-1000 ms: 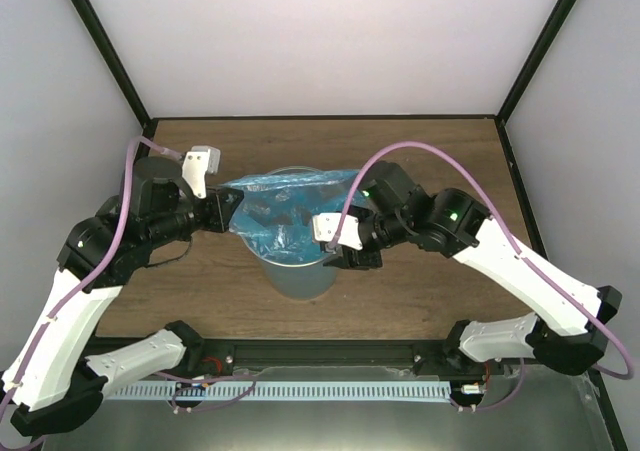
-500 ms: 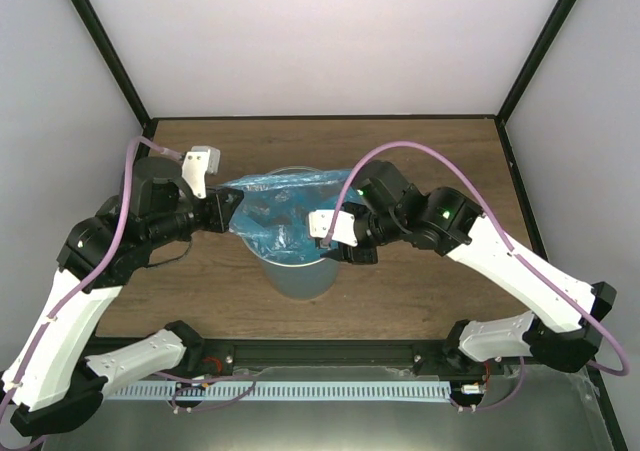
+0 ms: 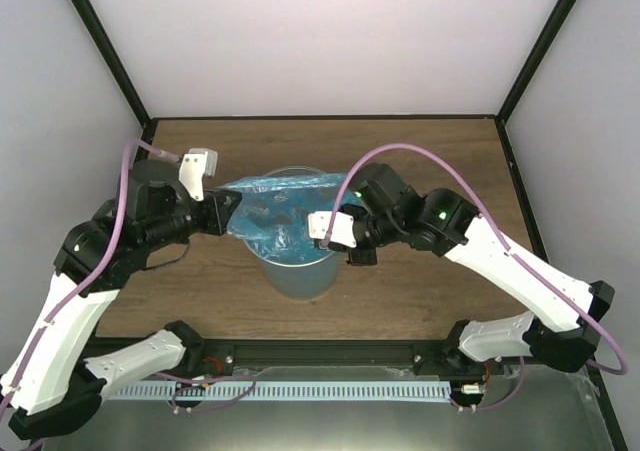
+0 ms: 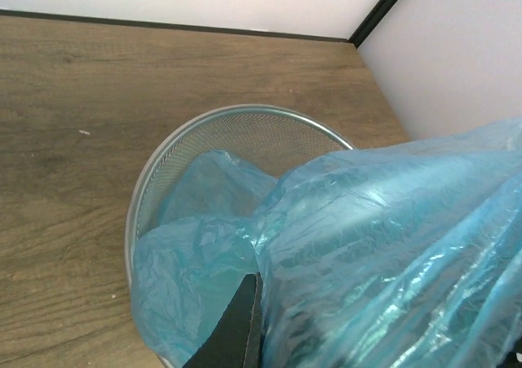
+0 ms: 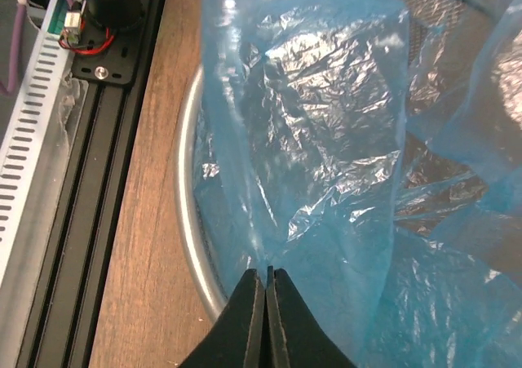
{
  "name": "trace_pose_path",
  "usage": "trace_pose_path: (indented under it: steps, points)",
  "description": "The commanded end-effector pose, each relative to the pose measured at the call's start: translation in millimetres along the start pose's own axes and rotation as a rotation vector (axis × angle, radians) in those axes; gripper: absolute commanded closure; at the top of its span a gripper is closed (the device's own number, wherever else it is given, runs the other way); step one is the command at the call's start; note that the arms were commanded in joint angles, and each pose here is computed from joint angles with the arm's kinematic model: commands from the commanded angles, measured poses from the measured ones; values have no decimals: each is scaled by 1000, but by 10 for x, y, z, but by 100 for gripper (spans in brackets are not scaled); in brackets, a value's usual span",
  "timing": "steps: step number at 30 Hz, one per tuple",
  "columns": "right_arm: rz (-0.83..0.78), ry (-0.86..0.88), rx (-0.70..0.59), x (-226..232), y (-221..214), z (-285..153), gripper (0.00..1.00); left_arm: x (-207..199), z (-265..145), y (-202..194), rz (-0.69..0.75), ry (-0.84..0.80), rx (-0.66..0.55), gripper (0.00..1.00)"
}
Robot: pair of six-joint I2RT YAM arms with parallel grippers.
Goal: Put the trash bags into the trash bin
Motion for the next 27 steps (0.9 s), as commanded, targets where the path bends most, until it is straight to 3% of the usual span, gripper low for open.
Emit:
trace_pose_path:
  steps: [1, 5, 12, 20, 27]
  points:
    - [-27, -7, -121, 106, 164, -378, 99, 46, 24, -157, -1, 16, 78, 96]
    - [-7, 121, -88, 295, -15, -351, 99, 119, 17, -351, -30, 59, 160, 96]
    - [1, 190, -11, 472, -394, -163, 99, 292, 152, -830, -96, 148, 325, 96]
    - [18, 206, -13, 534, -579, 15, 99, 286, 254, -1038, -145, 65, 297, 96]
    - [79, 124, -59, 493, -721, 236, 99, 431, 418, -1205, -158, 155, 267, 93]
Point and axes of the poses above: each gripper's point midway between its finger pads, its own z axis out along the fingers, its own x axis along the line the jaws close on, y = z × x, the point moved 8 cm from there along -z, back along the fingers, and after that the axes turned 10 degrees about z, right-handed, at the moved point
